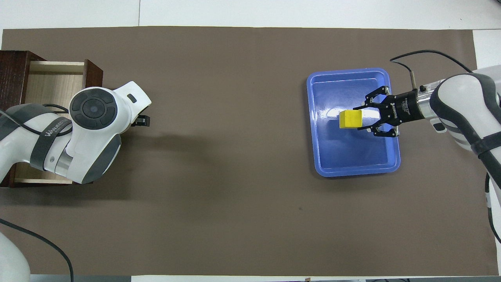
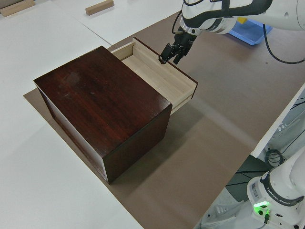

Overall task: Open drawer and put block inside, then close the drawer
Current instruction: 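Lift the cube with the right gripper toward the approaching left gripper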

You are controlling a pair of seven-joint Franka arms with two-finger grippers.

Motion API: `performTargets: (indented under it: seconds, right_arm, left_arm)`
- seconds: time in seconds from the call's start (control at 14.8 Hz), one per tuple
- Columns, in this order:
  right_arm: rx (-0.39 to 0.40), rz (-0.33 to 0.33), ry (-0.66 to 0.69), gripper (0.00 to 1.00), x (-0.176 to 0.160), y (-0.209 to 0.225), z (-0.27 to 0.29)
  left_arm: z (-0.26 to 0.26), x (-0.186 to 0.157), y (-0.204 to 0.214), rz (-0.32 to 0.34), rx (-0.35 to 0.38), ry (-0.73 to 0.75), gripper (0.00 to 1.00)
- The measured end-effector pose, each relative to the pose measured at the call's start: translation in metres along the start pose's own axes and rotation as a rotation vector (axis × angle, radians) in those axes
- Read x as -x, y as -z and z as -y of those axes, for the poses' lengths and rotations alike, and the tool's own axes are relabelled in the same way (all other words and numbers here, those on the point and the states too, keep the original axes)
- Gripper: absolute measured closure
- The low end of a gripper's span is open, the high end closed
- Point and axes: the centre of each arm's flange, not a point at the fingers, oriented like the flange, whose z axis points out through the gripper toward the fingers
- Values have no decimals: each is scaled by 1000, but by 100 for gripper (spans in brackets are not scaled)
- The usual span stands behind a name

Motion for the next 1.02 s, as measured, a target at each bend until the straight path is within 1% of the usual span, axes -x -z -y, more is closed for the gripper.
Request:
performTargets:
  seconds: [0.14,0.27,0.41,0.47,0.61,0.68,0.81,1.02]
  right_arm:
    - [7,13,0,43,27,10,16]
    - [17,14,-9,43,64,8,32]
    - [27,12,-14,43,100,-1,43]
    - [31,12,-26,43,119,-6,48]
    - [32,11,-51,43,157,-12,58]
    - [32,13,-58,43,175,-15,62]
    - [38,14,-62,43,203,-22,66]
    - [60,36,-59,43,239,-41,65]
  left_arm:
    - [5,-9,16,34,24,51,0]
    - [16,-25,55,83,51,120,0]
    - [27,-36,97,120,103,224,0]
    - [29,-38,109,138,132,301,0]
    - [28,-37,121,196,163,526,0]
    - [26,-36,126,223,169,650,0]
    - [21,-32,138,274,185,849,0]
    - [-9,-23,157,334,171,1136,0]
